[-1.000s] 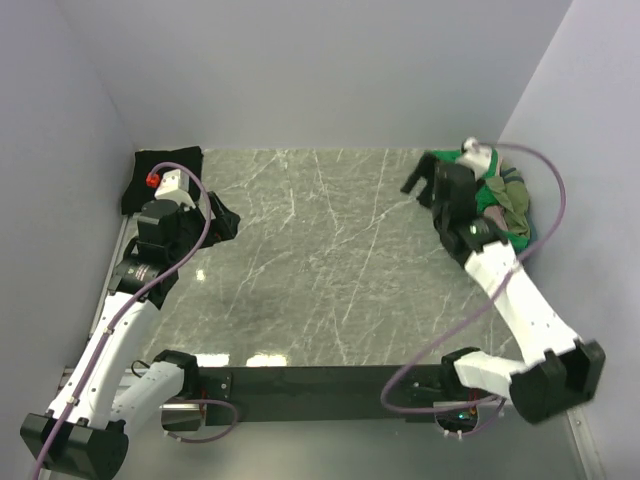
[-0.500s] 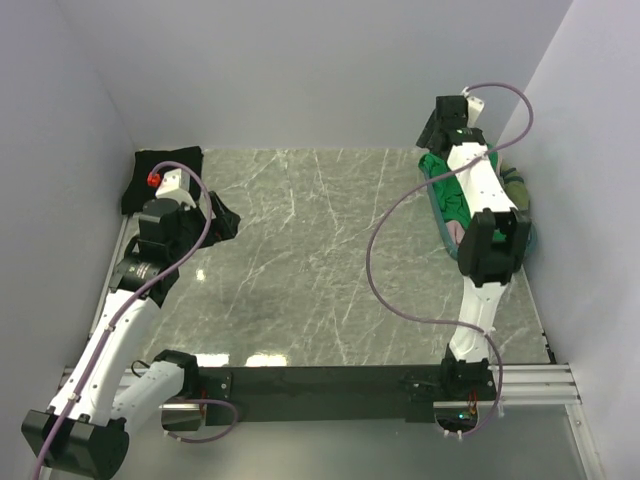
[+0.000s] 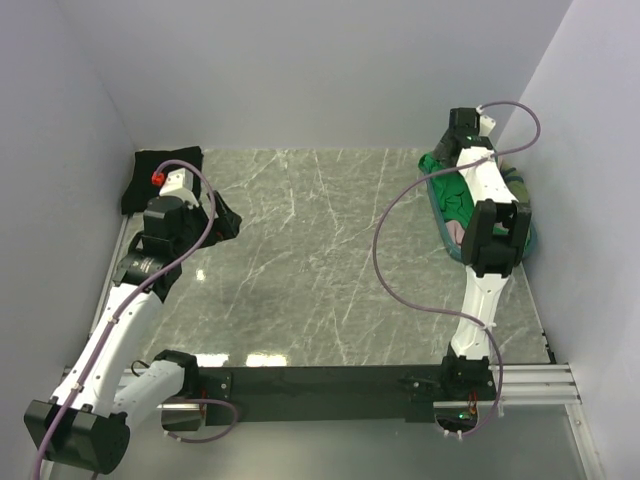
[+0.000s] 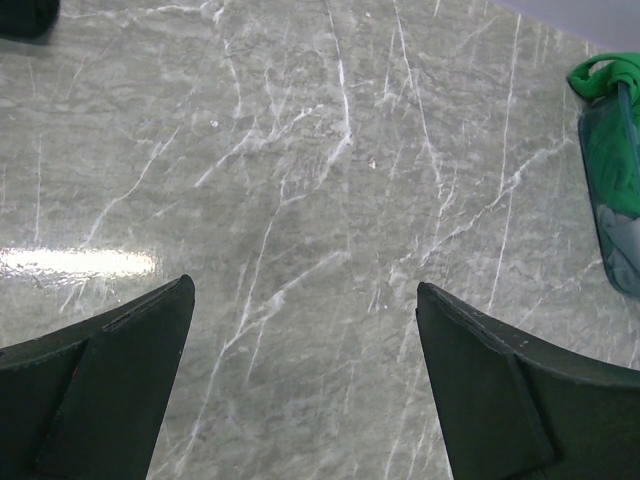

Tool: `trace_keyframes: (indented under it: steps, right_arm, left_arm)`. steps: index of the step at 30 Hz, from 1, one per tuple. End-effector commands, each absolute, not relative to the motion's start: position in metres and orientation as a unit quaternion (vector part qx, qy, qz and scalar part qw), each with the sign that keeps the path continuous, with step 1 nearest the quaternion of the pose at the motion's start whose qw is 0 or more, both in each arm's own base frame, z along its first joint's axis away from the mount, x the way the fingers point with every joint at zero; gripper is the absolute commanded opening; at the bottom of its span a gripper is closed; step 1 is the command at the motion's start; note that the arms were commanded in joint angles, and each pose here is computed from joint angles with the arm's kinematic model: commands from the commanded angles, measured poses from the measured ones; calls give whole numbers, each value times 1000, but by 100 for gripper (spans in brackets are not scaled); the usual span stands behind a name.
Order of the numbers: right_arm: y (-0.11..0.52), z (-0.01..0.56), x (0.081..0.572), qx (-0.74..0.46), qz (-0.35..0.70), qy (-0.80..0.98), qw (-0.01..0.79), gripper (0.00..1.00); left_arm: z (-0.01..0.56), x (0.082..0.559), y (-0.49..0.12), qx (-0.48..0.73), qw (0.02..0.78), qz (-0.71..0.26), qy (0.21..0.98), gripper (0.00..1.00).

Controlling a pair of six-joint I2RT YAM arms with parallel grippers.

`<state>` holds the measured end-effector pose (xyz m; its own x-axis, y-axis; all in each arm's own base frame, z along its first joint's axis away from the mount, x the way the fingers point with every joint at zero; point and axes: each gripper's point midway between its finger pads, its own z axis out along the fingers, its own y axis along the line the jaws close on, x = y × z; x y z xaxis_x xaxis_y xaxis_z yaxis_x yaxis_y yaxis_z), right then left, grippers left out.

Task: Fold and stack the tank tops
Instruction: Grab the tank top from the pile

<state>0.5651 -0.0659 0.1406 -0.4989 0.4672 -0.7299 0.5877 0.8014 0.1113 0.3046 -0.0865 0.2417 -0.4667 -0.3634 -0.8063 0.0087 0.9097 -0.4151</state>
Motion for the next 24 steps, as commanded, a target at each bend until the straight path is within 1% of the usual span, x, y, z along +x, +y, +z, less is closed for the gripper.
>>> trace_keyframes:
  steps: [1,5,8,13,14,16,17,19,20,22,23,24]
  right_arm:
    - [-67,122,576,320,-55,859,396,78]
    - [-63,112,580,324,-32,861,389,75]
    - [-58,111,584,325,-14,861,392,74]
    - [-48,107,589,328,18,860,392,64]
    - [-48,106,588,332,21,859,390,58]
    - [-46,104,588,337,29,857,390,51]
    - [-46,105,588,338,33,855,391,42]
    - [-49,105,589,344,39,852,392,32]
    - [-50,106,589,348,44,850,393,19]
    - [-53,110,588,353,47,847,395,6]
    - [-54,118,588,354,49,844,400,0]
    - [-54,123,588,354,51,842,403,0]
  left_arm:
    - [250,310,-89,-104,518,-193,827,100]
    - [248,311,-88,-106,517,-190,828,100]
    - [247,311,-88,-106,515,-190,829,99]
    - [247,312,-87,-108,515,-188,829,99]
    - [246,312,-87,-108,515,-188,830,99]
    - [247,312,-86,-108,516,-187,829,99]
    - [247,312,-87,-108,516,-188,829,100]
    - [246,311,-87,-108,515,-188,829,99]
    - [247,312,-87,-108,516,-189,828,100]
    - [246,311,-87,-108,515,-189,829,99]
    - [247,311,-87,-108,516,-188,829,99]
    - [248,312,-87,-107,517,-188,828,99]
